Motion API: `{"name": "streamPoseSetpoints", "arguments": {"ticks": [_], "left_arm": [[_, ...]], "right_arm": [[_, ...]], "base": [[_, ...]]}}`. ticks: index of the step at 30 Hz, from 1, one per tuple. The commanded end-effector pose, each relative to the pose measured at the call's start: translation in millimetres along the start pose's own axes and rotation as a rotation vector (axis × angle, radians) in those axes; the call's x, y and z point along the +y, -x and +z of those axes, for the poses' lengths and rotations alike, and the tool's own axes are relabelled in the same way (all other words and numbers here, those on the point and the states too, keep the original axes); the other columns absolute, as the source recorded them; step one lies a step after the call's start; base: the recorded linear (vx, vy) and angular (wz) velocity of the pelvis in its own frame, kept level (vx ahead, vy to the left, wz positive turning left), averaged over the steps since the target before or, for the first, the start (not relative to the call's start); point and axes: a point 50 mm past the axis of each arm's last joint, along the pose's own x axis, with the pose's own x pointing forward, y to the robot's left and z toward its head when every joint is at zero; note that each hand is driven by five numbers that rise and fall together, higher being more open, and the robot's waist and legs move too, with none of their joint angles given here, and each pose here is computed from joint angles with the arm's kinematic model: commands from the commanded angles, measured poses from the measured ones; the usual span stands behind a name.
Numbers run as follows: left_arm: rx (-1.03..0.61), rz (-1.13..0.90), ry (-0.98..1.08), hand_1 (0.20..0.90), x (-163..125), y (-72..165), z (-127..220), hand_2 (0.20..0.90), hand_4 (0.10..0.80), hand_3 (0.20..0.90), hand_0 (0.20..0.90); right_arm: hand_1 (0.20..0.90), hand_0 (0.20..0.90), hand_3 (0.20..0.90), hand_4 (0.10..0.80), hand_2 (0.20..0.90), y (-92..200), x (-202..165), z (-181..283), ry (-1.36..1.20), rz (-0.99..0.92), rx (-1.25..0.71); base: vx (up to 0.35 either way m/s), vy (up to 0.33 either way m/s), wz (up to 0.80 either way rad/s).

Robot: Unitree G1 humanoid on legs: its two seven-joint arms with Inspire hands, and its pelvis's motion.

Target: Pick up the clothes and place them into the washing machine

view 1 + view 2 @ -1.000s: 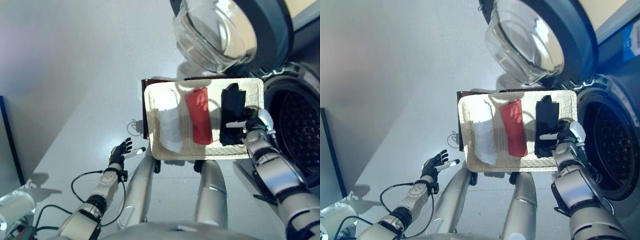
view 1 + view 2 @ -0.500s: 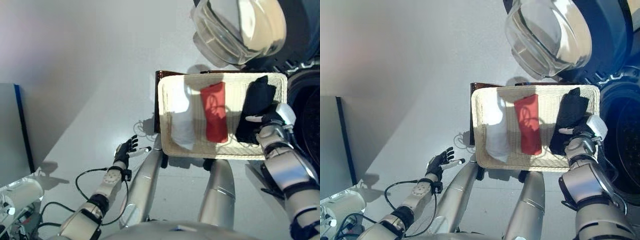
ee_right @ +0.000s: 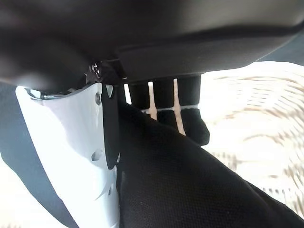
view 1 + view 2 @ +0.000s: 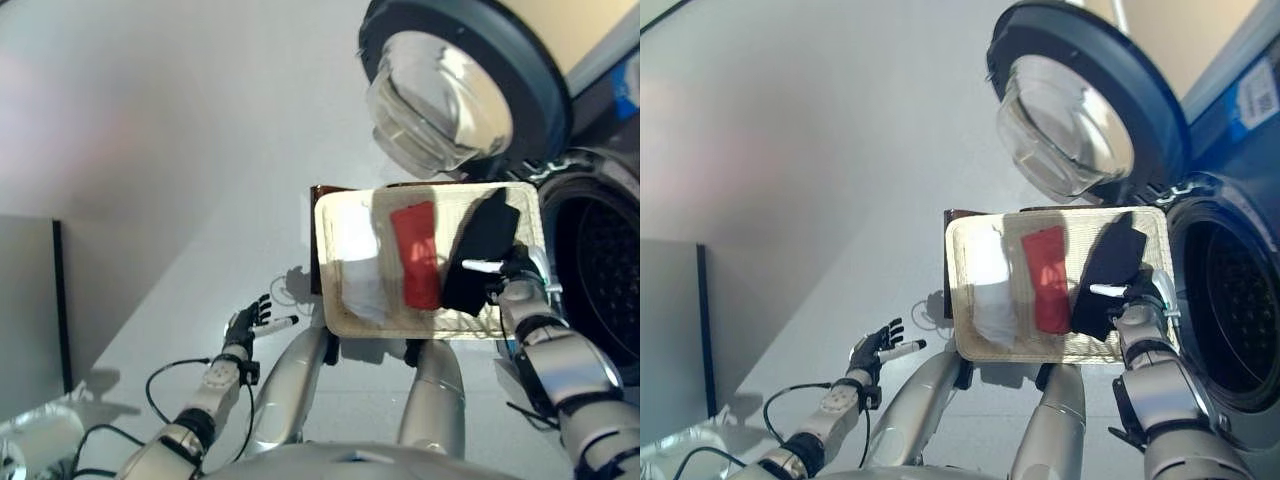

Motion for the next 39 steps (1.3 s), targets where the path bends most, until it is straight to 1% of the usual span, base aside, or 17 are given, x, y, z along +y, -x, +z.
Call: {"name": "streamPoseSetpoints", "arguments": {"ticks": [1,2,3,4,5,8,10,11,12,14,17,20,28,32,34,35,39], "left_arm": [[-0.051,0.085,0.032,0.900,13.2,0.9,3.3,0.900,0.800,0.900,0.900],[-0.050,0.084,0.031,0.900,13.4,1.0,3.1,0.900,0.800,0.900,0.900],[-0.082,0.094,0.052,0.900,15.0,0.9,8.3,0.900,0.800,0.900,0.900],[-0.094,0.099,0.059,0.900,15.1,1.2,9.8,0.900,0.800,0.900,0.900],[-0.095,0.100,0.052,0.900,14.6,0.8,10.3,0.900,0.800,0.900,0.900],[-0.057,0.106,0.059,0.900,11.3,0.2,3.6,0.900,0.800,0.900,0.900],[-0.044,0.106,0.069,0.900,9.1,0.3,0.6,0.900,0.800,0.900,0.900],[-0.037,0.100,0.076,0.900,6.8,0.7,-1.4,0.900,0.800,0.900,0.900],[-0.037,0.100,0.076,0.900,6.8,0.7,-1.3,0.900,0.800,0.900,0.900],[-0.028,0.102,0.084,0.900,6.6,1.5,-3.7,0.900,0.800,0.900,0.900],[-0.024,0.102,0.097,0.900,7.3,3.0,-6.2,0.900,0.800,0.900,0.900],[-0.019,0.108,0.105,0.900,8.3,4.7,-9.4,0.900,0.800,0.900,0.900],[-0.047,0.128,0.090,0.900,20.2,6.5,-5.8,0.900,0.800,0.900,0.900],[-0.056,0.134,0.089,0.900,23.0,8.8,-6.2,0.900,0.800,0.900,0.900],[-0.056,0.133,0.088,0.900,22.4,8.9,-6.5,0.900,0.800,0.900,0.900],[-0.052,0.139,0.080,0.900,25.4,11.0,-9.1,0.900,0.800,0.900,0.900],[-0.064,0.140,0.079,0.900,25.9,13.2,-9.5,0.900,0.800,0.900,0.900]], "right_arm": [[0.200,0.200,0.200,0.300,0.200,-4.4,-35.1,-2.8,-0.372,-0.173,-0.006],[0.200,0.200,0.200,0.300,0.200,-4.4,-35.2,-3.5,-0.373,-0.173,-0.005],[0.200,0.200,0.200,0.300,0.200,-3.1,-39.9,-6.0,-0.795,-0.244,0.012],[0.200,0.200,0.200,0.300,0.200,-1.7,-38.0,-5.5,-1.004,-0.273,0.015],[0.200,0.200,0.200,0.300,0.200,0.4,-34.9,-11.0,-1.145,-0.305,0.035],[0.200,0.200,0.200,0.300,0.200,3.5,-31.5,-13.8,-1.464,-0.373,0.043],[0.200,0.200,0.200,0.300,0.200,5.2,-26.7,-10.6,-1.556,-0.363,0.017],[0.200,0.200,0.200,0.300,0.200,5.7,-27.7,-4.9,-1.654,-0.369,-0.020],[0.200,0.200,0.200,0.300,0.200,5.9,-27.5,-5.0,-1.655,-0.370,-0.020],[0.200,0.200,0.200,0.300,0.200,6.3,-32.2,3.3,-1.765,-0.409,-0.057],[0.200,0.200,0.200,0.300,0.200,7.4,-41.9,28.8,-1.828,-0.434,-0.143],[0.200,0.200,0.200,0.300,0.200,10.1,-62.1,68.0,-1.847,-0.428,-0.277],[0.200,0.200,0.200,0.300,0.200,24.8,-141.9,144.4,-1.778,-0.487,-0.590],[0.200,0.200,0.200,0.300,0.200,43.1,-180.8,183.8,-1.696,-0.495,-0.763],[0.200,0.200,0.200,0.300,0.200,44.9,-182.3,187.9,-1.679,-0.504,-0.769],[0.200,0.200,0.200,0.300,0.200,55.7,-200.8,200.0,-1.641,-0.527,-0.853],[0.200,0.200,0.200,0.300,0.200,79.8,-239.9,219.8,-1.552,-0.636,-0.979]], "base": [[-0.012,-0.021,-0.09],[-0.005,-0.026,-0.11],[0.007,-0.014,-0.11],[0.007,-0.006,-0.13],[0.008,0.015,-0.21],[0.013,0.035,-0.33],[0.010,0.026,-0.21],[0.005,0.018,-0.27],[0.005,0.017,-0.29],[-0.004,0.020,-0.13],[-0.028,0.051,-0.01],[-0.058,0.029,-0.09],[-0.011,-0.034,-0.08],[-0.024,-0.020,-0.10],[0.010,0.000,-0.10],[0.024,0.007,-0.11],[0.033,0.021,-0.10]]}}
